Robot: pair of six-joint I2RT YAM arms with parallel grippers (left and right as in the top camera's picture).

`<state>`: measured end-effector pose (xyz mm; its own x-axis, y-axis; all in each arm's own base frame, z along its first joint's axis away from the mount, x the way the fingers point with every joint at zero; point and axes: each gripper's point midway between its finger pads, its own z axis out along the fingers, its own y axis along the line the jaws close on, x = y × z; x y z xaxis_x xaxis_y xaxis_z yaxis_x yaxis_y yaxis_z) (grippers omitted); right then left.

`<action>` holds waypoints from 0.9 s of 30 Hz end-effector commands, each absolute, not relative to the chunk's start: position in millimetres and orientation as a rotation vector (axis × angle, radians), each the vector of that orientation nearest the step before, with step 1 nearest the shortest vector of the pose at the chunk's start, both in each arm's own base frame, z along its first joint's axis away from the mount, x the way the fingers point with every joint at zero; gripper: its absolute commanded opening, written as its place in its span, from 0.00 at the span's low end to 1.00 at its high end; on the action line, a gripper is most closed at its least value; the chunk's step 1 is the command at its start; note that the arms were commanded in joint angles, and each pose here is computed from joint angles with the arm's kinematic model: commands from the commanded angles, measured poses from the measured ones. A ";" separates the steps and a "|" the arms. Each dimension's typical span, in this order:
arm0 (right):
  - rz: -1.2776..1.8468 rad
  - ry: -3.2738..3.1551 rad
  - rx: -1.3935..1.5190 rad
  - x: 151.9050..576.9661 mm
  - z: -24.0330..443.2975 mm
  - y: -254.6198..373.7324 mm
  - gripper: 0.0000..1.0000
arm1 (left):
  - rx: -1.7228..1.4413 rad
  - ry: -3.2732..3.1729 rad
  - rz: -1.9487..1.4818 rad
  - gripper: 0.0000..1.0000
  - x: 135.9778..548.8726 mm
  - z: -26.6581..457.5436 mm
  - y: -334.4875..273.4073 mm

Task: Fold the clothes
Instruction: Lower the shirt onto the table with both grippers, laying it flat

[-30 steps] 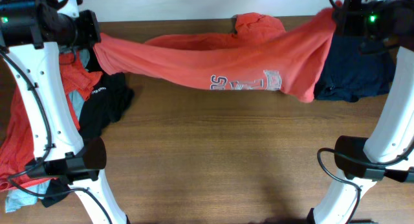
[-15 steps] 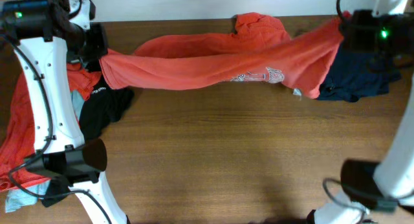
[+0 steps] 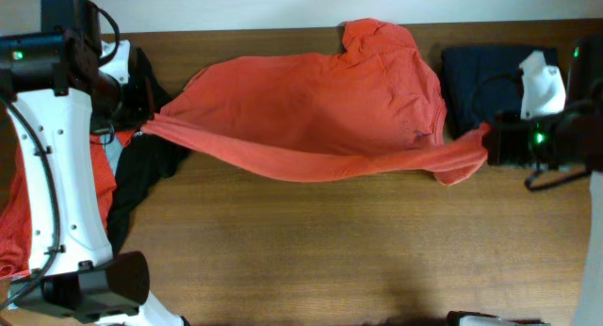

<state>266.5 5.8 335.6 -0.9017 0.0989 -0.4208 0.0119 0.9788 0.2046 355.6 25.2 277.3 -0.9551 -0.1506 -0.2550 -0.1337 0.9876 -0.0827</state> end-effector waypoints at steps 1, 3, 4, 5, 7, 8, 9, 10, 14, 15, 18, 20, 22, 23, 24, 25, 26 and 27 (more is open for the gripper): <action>0.228 2.620 0.118 235.7 349.0 4.0 0.04 | -0.228 2.838 -0.027 0.01 333.3 289.7 30.6; 0.228 2.616 0.120 226.0 347.5 5.4 0.04 | -0.228 2.829 -0.026 0.00 321.8 292.3 29.4; 0.229 2.620 0.122 221.2 344.8 5.9 0.04 | -0.228 2.825 -0.026 0.01 315.5 292.6 28.8; 0.228 2.627 0.135 217.2 341.5 5.9 0.04 | -0.238 2.821 -0.028 0.00 310.1 292.4 28.2; 0.215 2.655 0.174 206.9 329.9 4.1 0.04 | -0.260 2.806 -0.033 0.01 300.1 290.6 26.9; 0.209 2.671 0.181 201.7 323.6 3.7 0.04 | -0.261 2.798 -0.037 0.01 294.4 288.2 25.9; 0.202 2.687 0.209 196.4 316.9 2.7 0.04 | -0.269 2.791 -0.037 0.01 289.8 285.2 25.5; 0.204 2.704 0.219 191.0 309.9 3.1 0.04 | -0.280 2.786 -0.039 0.01 284.4 281.4 24.9; 0.218 2.758 0.267 172.6 286.7 5.5 0.04 | -0.312 2.782 -0.044 0.00 262.3 258.9 22.7; 0.220 2.766 0.274 168.3 282.2 6.2 0.04 | -0.317 2.783 -0.045 0.00 258.2 252.5 22.2; 0.227 2.781 0.311 159.0 272.8 7.3 0.04 | -0.326 2.792 -0.046 0.00 246.2 233.0 21.0; 0.232 2.790 0.337 154.5 267.3 7.9 0.04 | -0.331 2.807 -0.046 0.00 239.5 221.9 20.3; 0.235 2.807 0.347 151.5 261.5 8.4 0.04 | -0.336 2.828 -0.036 0.00 234.1 210.8 20.9; 0.235 2.820 0.351 150.3 257.7 8.5 0.04 | -0.338 2.837 -0.033 0.00 232.9 205.5 21.3; 0.236 2.834 0.354 149.4 253.8 8.5 0.04 | -0.338 2.843 -0.032 0.00 232.7 201.8 21.3; 0.236 2.847 0.358 148.8 249.5 8.5 0.04 | -0.339 2.845 -0.033 0.00 233.7 198.9 21.3; 0.232 2.858 0.361 149.3 245.1 7.8 0.04 | -0.338 2.840 -0.033 0.01 235.8 196.5 21.5; 0.227 2.868 0.364 149.5 240.6 7.2 0.04 | -0.348 2.832 -0.033 0.00 237.8 195.2 21.9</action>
